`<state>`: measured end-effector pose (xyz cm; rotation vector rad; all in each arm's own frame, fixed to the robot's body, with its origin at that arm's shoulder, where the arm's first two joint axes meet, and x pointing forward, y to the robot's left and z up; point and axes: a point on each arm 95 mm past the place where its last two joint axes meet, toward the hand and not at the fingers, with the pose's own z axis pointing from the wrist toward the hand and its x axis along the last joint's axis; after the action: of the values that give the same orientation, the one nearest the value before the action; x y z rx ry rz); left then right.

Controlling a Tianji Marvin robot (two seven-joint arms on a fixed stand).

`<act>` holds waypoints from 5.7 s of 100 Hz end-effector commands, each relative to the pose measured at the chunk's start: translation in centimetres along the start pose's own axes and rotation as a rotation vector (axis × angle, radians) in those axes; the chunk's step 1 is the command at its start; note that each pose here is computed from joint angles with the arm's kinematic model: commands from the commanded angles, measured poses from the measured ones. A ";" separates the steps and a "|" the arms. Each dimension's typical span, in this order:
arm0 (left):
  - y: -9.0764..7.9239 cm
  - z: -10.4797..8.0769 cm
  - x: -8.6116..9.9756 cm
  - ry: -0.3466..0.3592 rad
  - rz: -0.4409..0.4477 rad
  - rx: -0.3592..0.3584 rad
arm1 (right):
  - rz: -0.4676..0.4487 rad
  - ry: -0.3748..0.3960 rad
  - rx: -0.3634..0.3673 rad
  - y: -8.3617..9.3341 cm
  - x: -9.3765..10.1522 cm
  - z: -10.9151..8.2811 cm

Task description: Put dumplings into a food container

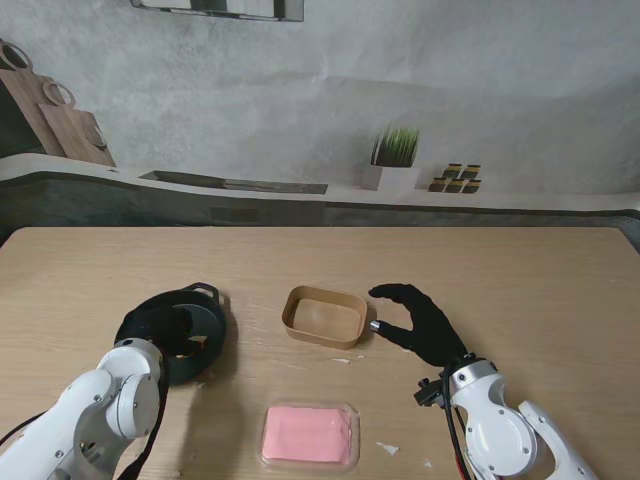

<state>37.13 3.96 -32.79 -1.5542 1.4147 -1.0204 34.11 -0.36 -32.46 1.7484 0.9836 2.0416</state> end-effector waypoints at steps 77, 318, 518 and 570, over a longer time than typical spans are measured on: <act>2.8 1.8 -0.6 -0.021 0.121 -0.070 | 0.013 0.004 0.002 -0.4 0.3 -0.4; -4.6 -2.2 7.2 0.232 -0.122 0.262 | 0.051 0.006 -0.029 0.3 0.3 -0.7; -4.7 0.4 1.1 -0.062 0.103 -0.014 | 0.033 -0.011 -0.025 0.1 -0.1 -0.7; -1.6 2.9 -1.7 -0.239 0.053 -0.028 | 0.034 -0.009 -0.028 0.1 0.0 -0.7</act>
<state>40.22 5.97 -32.24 -1.5671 1.2986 -0.7651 33.73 -1.09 -32.26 1.7559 0.9158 2.0529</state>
